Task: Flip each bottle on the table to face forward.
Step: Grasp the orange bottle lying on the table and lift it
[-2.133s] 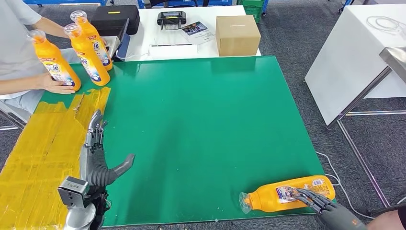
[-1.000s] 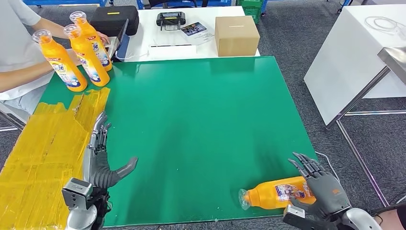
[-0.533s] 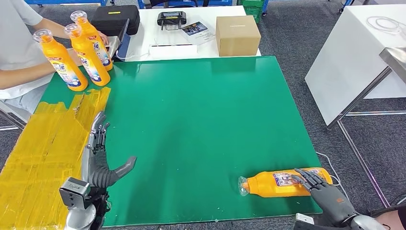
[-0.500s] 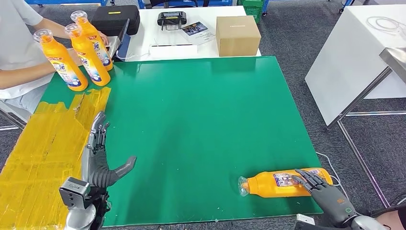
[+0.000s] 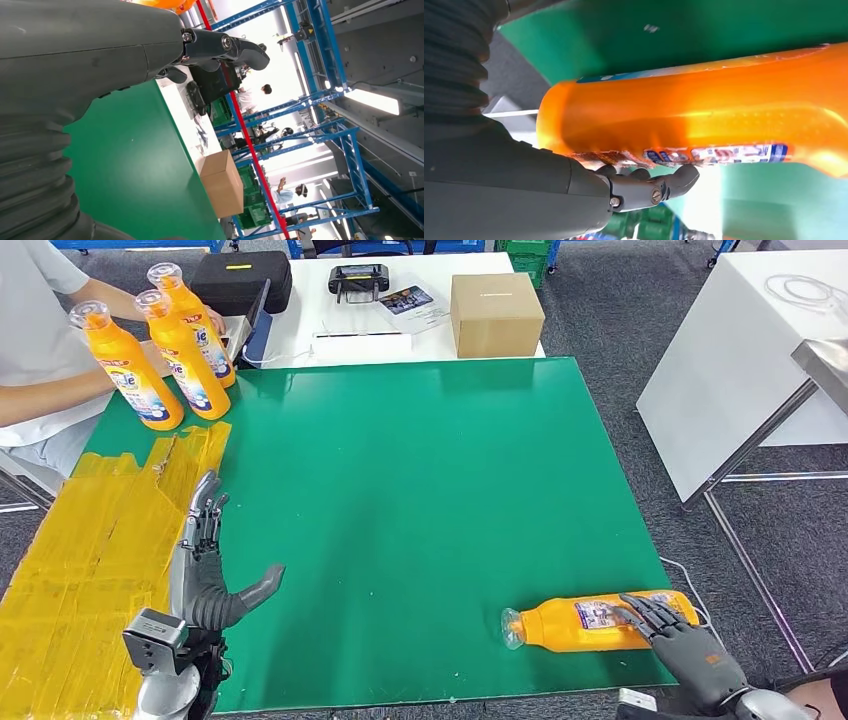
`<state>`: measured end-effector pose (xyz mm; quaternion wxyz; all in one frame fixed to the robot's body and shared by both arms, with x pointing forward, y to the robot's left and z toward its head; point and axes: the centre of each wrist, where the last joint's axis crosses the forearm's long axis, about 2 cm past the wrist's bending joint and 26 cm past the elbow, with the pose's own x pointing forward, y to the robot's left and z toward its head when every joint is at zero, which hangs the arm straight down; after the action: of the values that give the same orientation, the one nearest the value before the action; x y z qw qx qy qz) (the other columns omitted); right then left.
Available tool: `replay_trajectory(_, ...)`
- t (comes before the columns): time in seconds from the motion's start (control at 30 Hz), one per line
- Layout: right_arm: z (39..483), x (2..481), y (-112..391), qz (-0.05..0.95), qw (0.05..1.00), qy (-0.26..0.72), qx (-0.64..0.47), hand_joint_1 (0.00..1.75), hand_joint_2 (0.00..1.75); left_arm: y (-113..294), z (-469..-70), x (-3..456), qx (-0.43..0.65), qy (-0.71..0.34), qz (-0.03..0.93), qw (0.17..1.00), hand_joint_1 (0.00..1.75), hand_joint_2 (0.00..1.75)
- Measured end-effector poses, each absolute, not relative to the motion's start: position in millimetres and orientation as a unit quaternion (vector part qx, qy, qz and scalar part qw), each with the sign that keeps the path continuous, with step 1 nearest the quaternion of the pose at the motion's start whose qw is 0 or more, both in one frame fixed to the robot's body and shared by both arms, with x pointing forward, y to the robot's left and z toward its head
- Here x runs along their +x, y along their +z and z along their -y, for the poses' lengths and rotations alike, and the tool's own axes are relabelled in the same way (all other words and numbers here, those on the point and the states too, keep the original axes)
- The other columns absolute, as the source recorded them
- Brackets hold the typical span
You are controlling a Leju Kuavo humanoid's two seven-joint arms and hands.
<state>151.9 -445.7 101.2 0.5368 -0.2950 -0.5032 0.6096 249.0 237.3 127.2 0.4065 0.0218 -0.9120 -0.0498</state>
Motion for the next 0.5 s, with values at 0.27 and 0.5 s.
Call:
replay_trajectory(0.27,439.8,173.0,88.2,0.482,0.506,0.61,-0.373,0.0,1.75,127.0,-235.4,248.8,0.016,-0.059,0.911,0.407,0.0,1.75)
replay_trajectory(0.5,426.0,185.3,79.5,0.502,0.493,0.592,-0.392,0.0,1.75,126.6,-236.7,248.9,0.022,-0.054,0.911,0.409,0.0,1.75)
